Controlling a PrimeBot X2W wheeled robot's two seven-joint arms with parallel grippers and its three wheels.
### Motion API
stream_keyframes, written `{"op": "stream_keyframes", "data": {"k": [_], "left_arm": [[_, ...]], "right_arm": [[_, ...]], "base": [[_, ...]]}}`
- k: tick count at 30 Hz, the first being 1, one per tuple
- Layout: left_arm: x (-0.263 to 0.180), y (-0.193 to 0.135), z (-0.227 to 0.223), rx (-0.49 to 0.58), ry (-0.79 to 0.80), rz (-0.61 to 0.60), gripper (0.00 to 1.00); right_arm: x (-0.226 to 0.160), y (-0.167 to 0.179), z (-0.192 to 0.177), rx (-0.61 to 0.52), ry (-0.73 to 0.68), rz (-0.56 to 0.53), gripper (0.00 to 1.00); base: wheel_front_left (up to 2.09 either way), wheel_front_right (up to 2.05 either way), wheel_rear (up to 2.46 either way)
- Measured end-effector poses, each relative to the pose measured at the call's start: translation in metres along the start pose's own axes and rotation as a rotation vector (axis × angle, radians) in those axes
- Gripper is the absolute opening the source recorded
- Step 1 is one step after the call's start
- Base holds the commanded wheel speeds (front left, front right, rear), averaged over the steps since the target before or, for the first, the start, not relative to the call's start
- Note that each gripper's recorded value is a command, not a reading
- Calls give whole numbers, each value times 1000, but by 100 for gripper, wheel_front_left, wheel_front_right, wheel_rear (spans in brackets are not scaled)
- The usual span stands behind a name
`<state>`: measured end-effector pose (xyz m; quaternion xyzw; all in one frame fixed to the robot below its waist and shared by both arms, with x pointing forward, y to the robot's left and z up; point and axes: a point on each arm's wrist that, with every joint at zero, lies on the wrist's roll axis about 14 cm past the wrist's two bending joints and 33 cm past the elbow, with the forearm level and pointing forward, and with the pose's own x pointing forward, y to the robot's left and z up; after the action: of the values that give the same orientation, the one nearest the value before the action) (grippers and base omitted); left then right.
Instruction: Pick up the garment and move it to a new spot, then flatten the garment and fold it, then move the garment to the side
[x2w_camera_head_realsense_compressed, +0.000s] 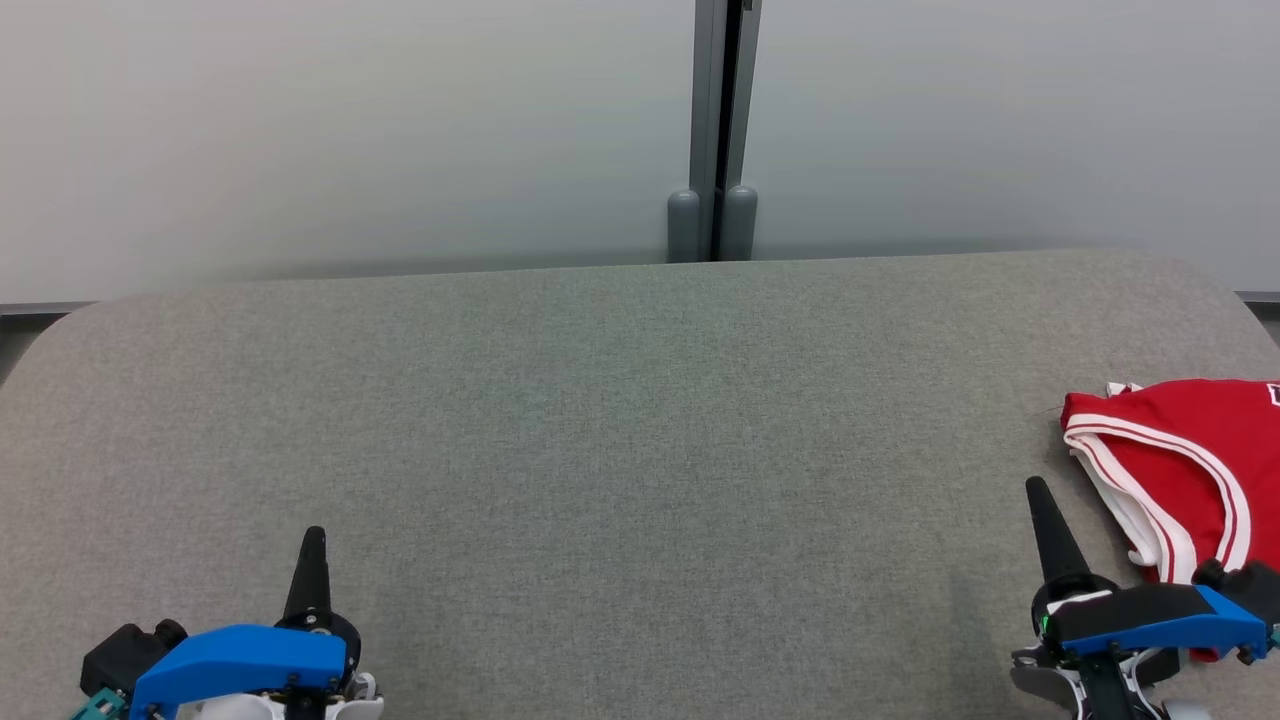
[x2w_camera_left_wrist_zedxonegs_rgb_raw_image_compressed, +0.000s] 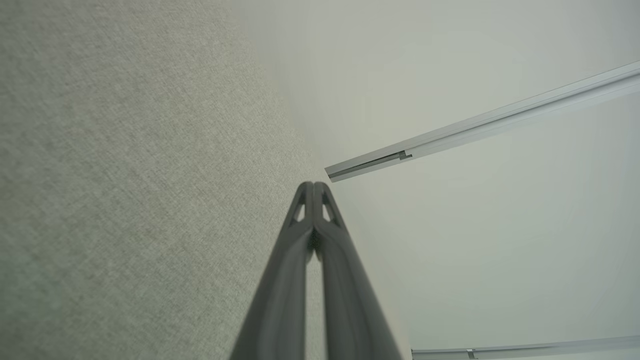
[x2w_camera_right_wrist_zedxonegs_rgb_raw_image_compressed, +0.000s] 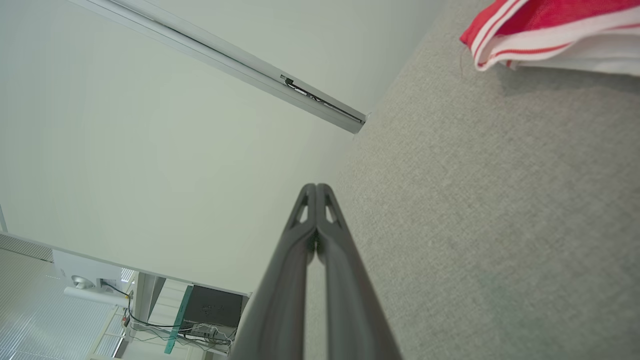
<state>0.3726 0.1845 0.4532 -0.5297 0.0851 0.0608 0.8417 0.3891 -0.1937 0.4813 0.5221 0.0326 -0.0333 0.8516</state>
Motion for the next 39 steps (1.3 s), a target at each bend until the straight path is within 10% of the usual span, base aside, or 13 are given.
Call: {"op": "stream_keyframes", "data": {"k": [39], "left_arm": [[4, -28, 25, -331, -22, -131, 0]], "right_arm": [[-1, 14, 11, 350, -1, 60, 0]], "base": [[0, 0, 0]]}}
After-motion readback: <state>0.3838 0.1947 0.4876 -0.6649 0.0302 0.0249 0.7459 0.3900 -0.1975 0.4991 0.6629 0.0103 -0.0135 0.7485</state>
